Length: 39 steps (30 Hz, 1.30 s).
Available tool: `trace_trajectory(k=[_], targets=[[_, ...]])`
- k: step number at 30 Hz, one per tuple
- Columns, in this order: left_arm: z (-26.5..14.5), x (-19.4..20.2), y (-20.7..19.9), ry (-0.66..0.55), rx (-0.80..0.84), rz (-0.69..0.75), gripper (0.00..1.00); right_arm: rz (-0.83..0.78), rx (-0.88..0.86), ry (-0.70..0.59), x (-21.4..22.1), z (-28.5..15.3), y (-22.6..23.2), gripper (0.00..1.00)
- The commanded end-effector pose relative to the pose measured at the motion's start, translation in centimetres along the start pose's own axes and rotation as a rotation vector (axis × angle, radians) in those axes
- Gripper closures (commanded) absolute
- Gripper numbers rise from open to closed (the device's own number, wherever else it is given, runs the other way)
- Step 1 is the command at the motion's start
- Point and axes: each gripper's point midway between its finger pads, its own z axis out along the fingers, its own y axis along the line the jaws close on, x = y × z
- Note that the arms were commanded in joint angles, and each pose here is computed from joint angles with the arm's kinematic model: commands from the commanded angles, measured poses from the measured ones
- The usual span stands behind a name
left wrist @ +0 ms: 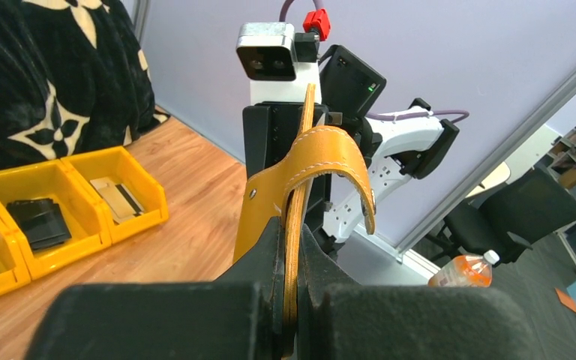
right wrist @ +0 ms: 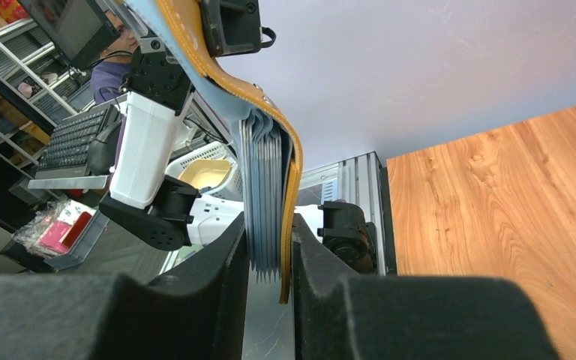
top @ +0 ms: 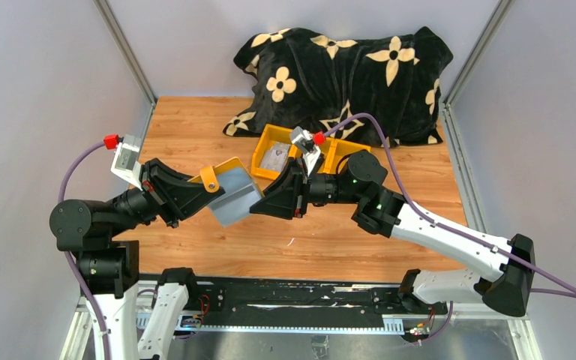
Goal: Take the credit cards out of the card holder
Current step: Open the card holder at the center of the board.
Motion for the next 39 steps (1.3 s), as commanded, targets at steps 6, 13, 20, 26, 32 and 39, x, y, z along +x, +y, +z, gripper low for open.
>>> trace_trajectory(k=[6,13,20,26,32,39], targets=[[-0.4,0.8,-1.3,0.038,0.037,0.005,1.0,-0.038,-0.04,-0.13,-4.3,1.0,1.7,0.77],[-1.5,1.3,2.2,0.049,-0.176,0.248,0.84,0.008,-0.012,-0.142,-4.2,0.2,1.7,1.0],[-2.6,2.0,5.0,0.025,-0.31,0.376,0.64,0.038,0.019,-0.156,-4.6,-0.3,1.7,1.0],[-2.8,4.1,4.7,0.066,-0.247,0.402,0.02,0.069,0.019,-0.15,-4.5,0.1,1.5,1.0],[-3.3,4.1,4.9,0.067,-0.275,0.479,0.0,0.089,0.008,-0.114,-4.3,0.7,1.5,1.0],[-3.5,3.9,5.8,0.069,-0.309,0.525,0.03,0.147,-0.051,-0.06,-3.5,1.6,2.1,1.0]])
